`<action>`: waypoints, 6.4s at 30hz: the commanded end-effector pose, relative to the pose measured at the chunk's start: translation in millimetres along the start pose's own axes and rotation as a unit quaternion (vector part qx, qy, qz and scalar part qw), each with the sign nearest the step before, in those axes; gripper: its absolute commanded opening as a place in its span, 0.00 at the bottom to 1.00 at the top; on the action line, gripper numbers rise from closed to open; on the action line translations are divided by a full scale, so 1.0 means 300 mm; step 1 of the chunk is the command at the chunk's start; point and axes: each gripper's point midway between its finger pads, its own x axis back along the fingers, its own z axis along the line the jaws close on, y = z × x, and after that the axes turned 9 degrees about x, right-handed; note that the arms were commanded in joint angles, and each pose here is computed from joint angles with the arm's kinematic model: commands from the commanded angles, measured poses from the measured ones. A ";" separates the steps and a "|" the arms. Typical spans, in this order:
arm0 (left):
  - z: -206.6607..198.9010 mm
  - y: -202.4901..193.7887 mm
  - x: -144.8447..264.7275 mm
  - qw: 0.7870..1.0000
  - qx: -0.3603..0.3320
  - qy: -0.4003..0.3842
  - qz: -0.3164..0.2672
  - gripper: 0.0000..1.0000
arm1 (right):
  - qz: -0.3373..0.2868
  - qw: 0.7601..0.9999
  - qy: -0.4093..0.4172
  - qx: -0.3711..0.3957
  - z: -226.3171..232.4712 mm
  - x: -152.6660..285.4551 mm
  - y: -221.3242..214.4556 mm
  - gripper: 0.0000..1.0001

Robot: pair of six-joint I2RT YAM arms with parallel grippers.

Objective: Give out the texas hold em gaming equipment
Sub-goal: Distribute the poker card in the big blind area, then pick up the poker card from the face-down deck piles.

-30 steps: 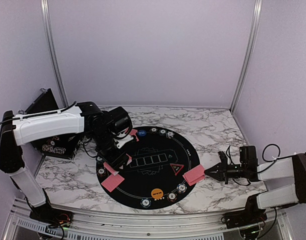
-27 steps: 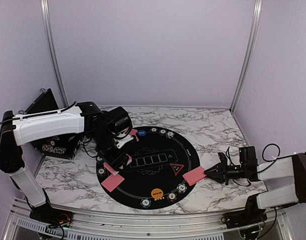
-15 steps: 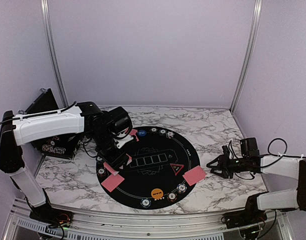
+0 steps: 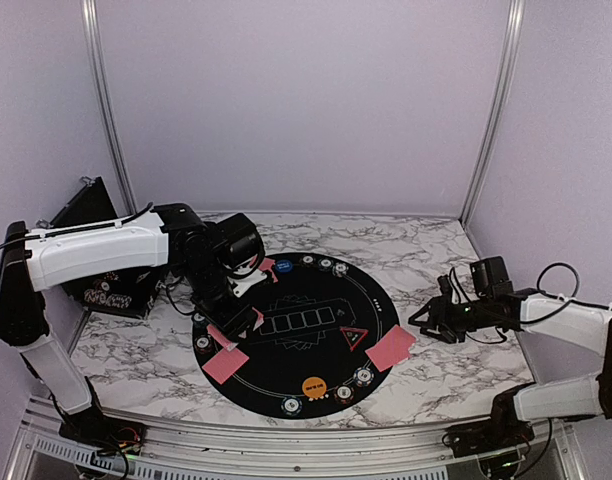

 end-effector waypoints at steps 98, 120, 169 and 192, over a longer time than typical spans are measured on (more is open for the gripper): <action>-0.015 0.007 0.066 1.000 -0.012 -0.010 -0.026 0.58 | 0.186 0.920 0.325 0.117 0.981 -0.587 -0.170 0.65; -0.014 0.008 0.062 1.000 -0.011 -0.009 -0.024 0.58 | 0.163 0.926 0.319 0.116 0.955 -0.544 -0.111 0.63; -0.013 0.009 0.049 1.000 -0.010 -0.007 -0.019 0.58 | 0.151 0.908 0.379 0.098 1.033 -0.400 -0.096 0.24; -0.012 0.010 0.049 1.000 -0.011 -0.006 -0.019 0.58 | 0.163 0.904 0.388 0.079 1.014 -0.404 -0.112 0.03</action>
